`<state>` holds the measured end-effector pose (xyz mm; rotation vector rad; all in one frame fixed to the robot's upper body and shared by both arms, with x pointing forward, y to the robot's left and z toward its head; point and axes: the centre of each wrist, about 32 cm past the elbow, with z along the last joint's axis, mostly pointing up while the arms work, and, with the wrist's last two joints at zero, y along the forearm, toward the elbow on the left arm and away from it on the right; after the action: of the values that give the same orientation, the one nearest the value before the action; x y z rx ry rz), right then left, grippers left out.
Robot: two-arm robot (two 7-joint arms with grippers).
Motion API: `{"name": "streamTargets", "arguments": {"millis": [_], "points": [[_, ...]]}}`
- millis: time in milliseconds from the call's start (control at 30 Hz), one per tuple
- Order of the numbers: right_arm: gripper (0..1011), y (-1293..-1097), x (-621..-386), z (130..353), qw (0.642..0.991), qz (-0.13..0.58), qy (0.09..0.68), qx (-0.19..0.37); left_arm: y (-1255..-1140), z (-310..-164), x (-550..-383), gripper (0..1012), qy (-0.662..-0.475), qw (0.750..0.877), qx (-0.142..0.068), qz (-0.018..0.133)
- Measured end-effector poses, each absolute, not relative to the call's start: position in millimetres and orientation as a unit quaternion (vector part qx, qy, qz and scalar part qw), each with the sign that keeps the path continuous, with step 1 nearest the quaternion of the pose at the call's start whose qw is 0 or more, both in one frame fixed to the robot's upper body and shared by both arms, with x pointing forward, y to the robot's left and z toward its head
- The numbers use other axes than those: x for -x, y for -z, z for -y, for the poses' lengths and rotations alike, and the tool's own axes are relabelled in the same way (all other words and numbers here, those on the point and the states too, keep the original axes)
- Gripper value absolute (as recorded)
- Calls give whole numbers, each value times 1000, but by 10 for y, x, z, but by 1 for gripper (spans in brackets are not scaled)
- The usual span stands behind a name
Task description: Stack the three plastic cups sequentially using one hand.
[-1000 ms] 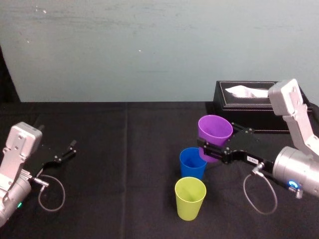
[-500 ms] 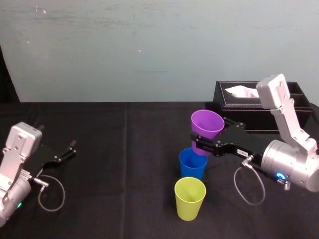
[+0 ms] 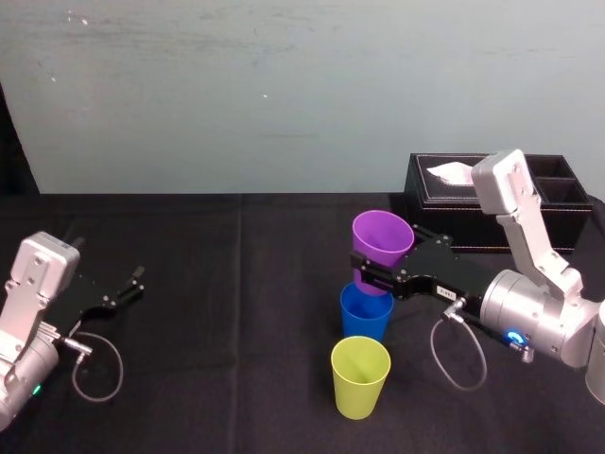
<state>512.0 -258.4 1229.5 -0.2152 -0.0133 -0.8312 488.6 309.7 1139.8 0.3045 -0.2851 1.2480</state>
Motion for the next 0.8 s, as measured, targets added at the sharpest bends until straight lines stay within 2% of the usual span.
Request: {"name": "streamTargets", "arguments": {"millis": [800], "points": [[733,-12127,-5180,2569,908,-5,403,115,-11398,-3097,-4886,1000,-580,791,-141,132]]}}
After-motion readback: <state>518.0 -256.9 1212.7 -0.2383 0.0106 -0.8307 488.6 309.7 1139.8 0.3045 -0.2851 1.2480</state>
